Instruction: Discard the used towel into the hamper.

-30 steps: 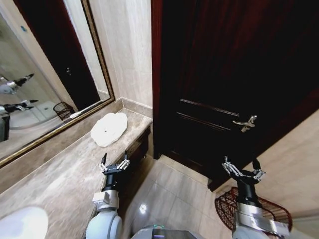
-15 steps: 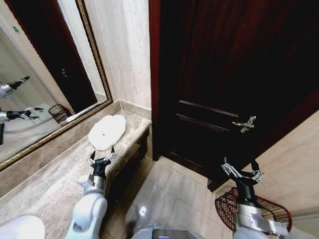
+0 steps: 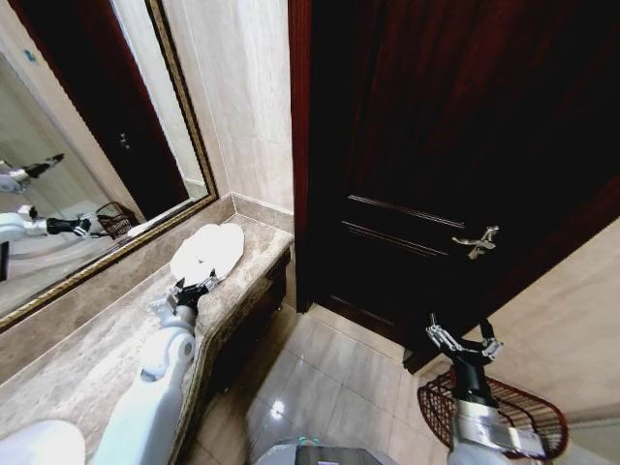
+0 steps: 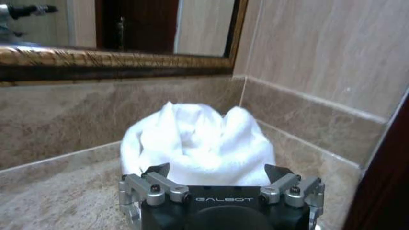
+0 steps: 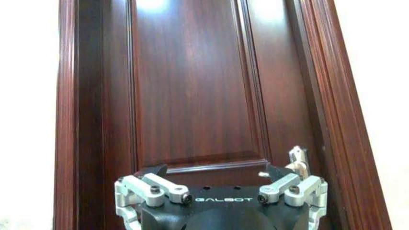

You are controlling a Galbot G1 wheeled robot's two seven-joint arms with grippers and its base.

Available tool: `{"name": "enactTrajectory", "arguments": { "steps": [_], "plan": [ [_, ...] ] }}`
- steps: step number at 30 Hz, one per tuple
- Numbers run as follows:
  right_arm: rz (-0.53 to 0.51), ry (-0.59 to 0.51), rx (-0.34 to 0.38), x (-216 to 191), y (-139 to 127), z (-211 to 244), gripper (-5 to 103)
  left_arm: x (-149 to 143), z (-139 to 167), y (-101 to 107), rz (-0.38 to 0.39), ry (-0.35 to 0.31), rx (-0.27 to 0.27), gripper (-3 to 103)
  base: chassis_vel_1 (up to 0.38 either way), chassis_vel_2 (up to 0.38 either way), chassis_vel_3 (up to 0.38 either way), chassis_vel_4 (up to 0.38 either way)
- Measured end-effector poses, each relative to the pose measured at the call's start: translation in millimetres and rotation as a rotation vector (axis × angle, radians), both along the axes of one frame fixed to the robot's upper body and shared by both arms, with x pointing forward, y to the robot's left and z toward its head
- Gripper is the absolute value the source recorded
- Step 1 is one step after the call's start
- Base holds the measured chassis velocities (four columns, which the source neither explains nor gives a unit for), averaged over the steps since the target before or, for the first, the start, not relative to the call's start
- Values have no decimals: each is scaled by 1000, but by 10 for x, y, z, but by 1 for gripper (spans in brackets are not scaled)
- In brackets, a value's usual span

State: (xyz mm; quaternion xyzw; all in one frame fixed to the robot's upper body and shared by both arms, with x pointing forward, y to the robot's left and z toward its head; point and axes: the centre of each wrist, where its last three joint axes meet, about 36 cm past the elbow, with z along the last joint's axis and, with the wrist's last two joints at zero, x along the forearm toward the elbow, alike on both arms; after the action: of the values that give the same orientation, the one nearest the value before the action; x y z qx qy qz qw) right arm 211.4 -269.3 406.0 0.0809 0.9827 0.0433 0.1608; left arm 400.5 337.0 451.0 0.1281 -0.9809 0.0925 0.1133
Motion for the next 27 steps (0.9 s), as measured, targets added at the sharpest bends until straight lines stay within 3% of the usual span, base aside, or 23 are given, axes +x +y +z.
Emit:
{"name": "enactTrajectory", "arguments": {
  "steps": [9, 18, 22, 24, 27],
  "plan": [
    [-9, 14, -10, -11, -36, -46, 100, 542, -30, 302, 12, 53, 26, 97, 0, 0, 0, 0],
    [-20, 22, -4, -17, -37, -82, 100, 898, -104, 433, 7, 138, -11, 101, 0, 0, 0, 0],
    [-18, 22, -7, -13, -44, -76, 100, 920, -164, 422, -10, 122, -40, 92, 0, 0, 0, 0],
    [-16, 22, -8, -14, -47, -72, 100, 919, -168, 412, -9, 115, -45, 92, 0, 0, 0, 0],
    [-9, 17, -10, -8, -46, -42, 100, 894, -192, 379, 0, 108, -21, 76, 0, 0, 0, 0]
  ]
}}
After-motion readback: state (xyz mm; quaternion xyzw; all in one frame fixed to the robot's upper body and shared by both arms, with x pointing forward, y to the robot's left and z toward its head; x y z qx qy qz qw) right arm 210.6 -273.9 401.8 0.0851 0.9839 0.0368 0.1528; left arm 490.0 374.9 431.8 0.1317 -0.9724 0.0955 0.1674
